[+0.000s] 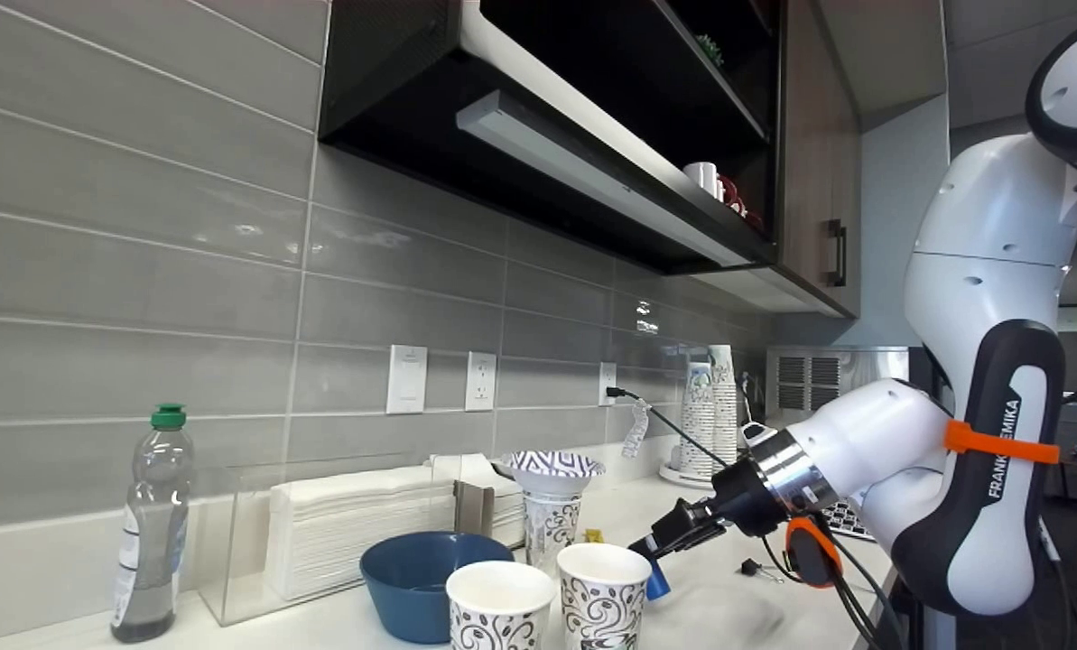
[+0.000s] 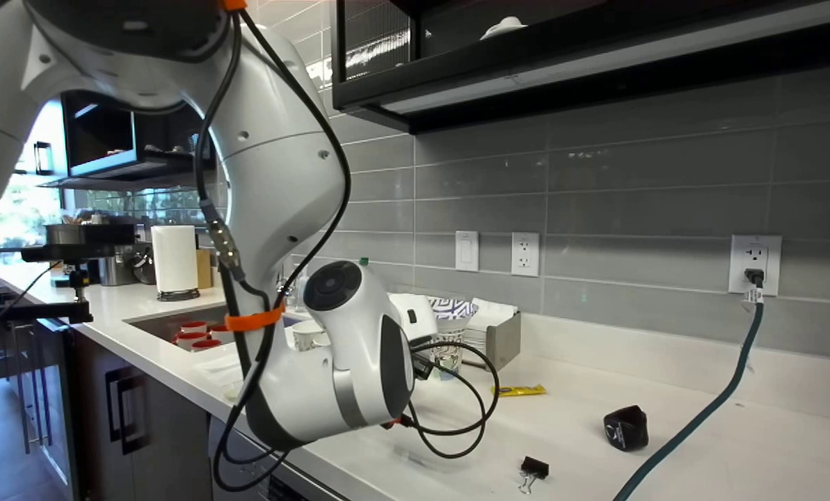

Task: Pick the blue object and position it upright on the table

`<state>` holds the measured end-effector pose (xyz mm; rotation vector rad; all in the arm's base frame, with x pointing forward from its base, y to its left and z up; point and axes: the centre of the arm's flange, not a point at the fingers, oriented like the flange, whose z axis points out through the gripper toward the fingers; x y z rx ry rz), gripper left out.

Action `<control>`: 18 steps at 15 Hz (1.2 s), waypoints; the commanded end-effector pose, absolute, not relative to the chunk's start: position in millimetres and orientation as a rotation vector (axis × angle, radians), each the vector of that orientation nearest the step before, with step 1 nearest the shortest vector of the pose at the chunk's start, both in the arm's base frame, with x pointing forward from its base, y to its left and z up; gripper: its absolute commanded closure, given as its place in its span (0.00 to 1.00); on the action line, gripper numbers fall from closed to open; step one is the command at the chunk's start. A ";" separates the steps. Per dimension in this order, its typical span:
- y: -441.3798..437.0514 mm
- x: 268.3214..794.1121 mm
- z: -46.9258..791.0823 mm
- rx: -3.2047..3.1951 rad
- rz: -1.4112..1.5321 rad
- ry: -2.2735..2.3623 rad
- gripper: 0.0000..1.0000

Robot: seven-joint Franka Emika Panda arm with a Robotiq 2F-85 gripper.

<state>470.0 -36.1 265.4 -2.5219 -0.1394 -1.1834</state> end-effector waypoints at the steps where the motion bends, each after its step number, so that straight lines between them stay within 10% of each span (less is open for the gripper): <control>1: -37.6 470.6 262.4 -2.502 -1.189 -0.152 0.92; 18: -28.1 501.9 239.7 -2.418 -1.502 -0.250 0.92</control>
